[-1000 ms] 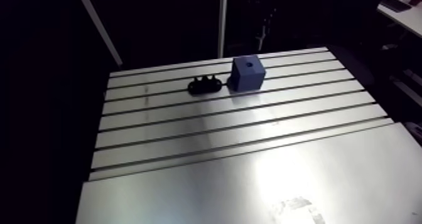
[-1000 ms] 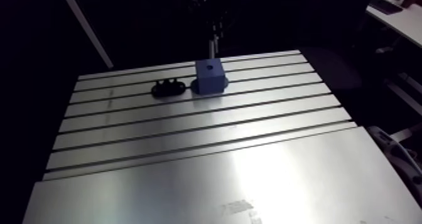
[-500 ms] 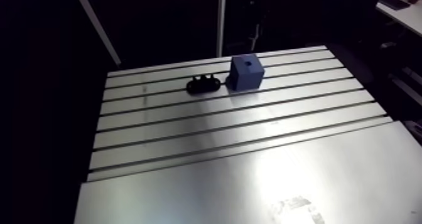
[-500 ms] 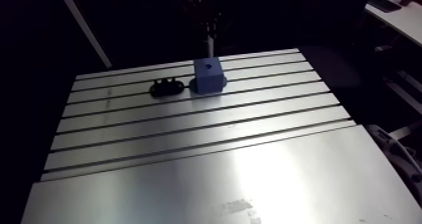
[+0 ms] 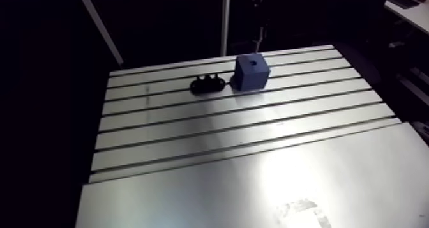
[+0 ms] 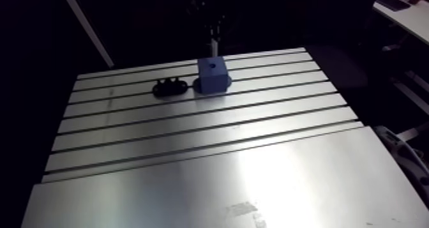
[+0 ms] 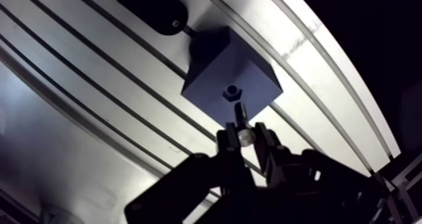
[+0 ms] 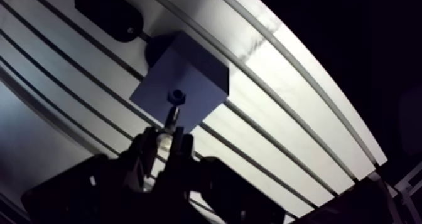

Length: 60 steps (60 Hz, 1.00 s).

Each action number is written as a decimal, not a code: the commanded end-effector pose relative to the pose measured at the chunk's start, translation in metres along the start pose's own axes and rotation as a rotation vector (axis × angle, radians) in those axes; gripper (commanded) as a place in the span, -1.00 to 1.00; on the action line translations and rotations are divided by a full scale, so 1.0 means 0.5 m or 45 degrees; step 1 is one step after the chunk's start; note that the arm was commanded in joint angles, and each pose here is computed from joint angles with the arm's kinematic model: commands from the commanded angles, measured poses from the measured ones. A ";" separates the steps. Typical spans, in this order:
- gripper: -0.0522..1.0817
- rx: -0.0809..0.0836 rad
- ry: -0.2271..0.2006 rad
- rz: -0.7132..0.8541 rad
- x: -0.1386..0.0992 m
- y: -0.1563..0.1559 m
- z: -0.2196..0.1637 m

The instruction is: Pick up the M10 bolt and insert it into the hex recess until seated.

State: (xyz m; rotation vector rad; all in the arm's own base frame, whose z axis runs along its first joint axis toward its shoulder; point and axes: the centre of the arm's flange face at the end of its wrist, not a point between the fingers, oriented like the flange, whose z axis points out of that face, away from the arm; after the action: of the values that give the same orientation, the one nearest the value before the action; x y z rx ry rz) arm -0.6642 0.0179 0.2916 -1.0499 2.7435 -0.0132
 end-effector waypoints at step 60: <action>0.68 0.014 -0.012 0.008 0.013 -0.001 0.049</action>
State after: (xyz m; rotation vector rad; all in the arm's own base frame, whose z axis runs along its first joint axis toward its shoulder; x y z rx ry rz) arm -0.6629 0.0153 0.2717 -1.0377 2.7406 -0.0176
